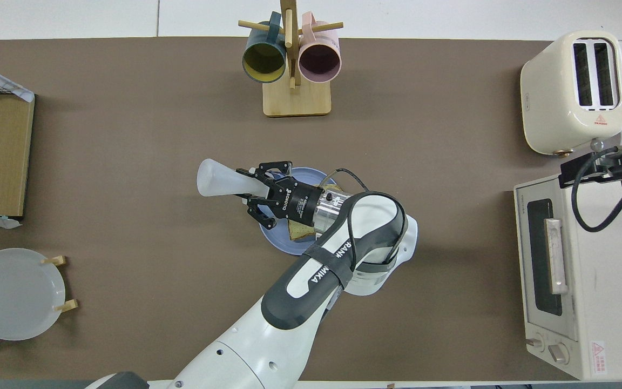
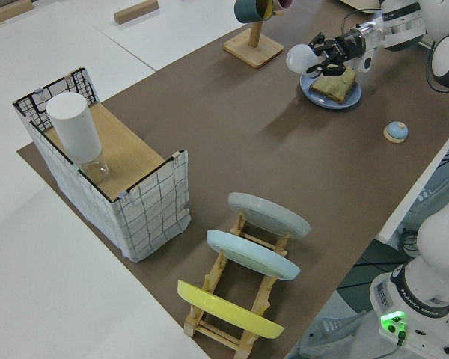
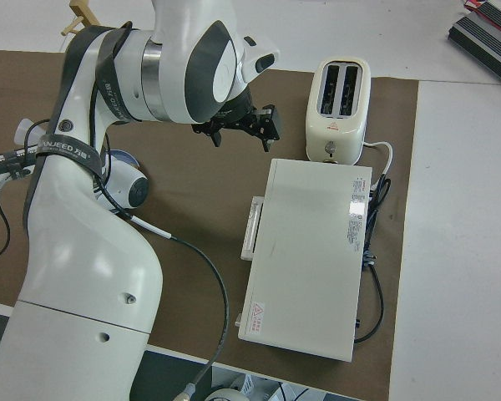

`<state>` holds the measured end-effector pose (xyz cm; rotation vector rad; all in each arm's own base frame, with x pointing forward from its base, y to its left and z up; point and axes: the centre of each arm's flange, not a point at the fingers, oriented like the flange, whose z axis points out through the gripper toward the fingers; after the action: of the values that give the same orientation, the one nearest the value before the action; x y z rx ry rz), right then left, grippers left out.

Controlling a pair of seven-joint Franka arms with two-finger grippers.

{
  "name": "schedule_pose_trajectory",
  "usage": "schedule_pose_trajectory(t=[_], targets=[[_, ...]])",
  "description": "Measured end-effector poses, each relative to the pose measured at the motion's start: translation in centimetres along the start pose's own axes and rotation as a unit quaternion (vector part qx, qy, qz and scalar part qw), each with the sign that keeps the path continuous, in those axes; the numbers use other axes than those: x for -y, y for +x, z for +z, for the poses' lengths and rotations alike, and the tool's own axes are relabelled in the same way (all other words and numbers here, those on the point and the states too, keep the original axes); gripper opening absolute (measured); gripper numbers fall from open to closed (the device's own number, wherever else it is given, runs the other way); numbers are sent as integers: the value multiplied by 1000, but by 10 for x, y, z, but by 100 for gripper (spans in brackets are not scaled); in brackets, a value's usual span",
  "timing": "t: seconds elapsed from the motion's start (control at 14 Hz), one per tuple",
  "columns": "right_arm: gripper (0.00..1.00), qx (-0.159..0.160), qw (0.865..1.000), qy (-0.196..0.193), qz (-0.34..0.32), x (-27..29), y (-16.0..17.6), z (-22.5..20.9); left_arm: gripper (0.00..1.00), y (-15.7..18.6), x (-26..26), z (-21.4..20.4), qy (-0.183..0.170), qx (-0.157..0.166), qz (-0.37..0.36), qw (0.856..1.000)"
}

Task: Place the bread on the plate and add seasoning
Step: 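Carry the bottle back beside the mug stand with the left gripper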

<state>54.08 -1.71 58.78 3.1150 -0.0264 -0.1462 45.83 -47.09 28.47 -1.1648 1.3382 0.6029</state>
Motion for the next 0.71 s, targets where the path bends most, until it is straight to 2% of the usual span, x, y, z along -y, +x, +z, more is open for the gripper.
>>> schedule_pose_trajectory(t=[0.21,0.36,0.57,0.71], targets=[[100,0,1000,0,0,0,0,0,41,1,-25,-41,10,-12,13,1000],[100,0,1000,0,0,0,0,0,41,-15,-26,-53,-6,-30,-8,1000],[100,0,1000,0,0,0,0,0,41,-101,24,-13,-85,-109,-86,987],[100,0,1000,0,0,0,0,0,41,-164,59,41,-158,-185,-150,958]])
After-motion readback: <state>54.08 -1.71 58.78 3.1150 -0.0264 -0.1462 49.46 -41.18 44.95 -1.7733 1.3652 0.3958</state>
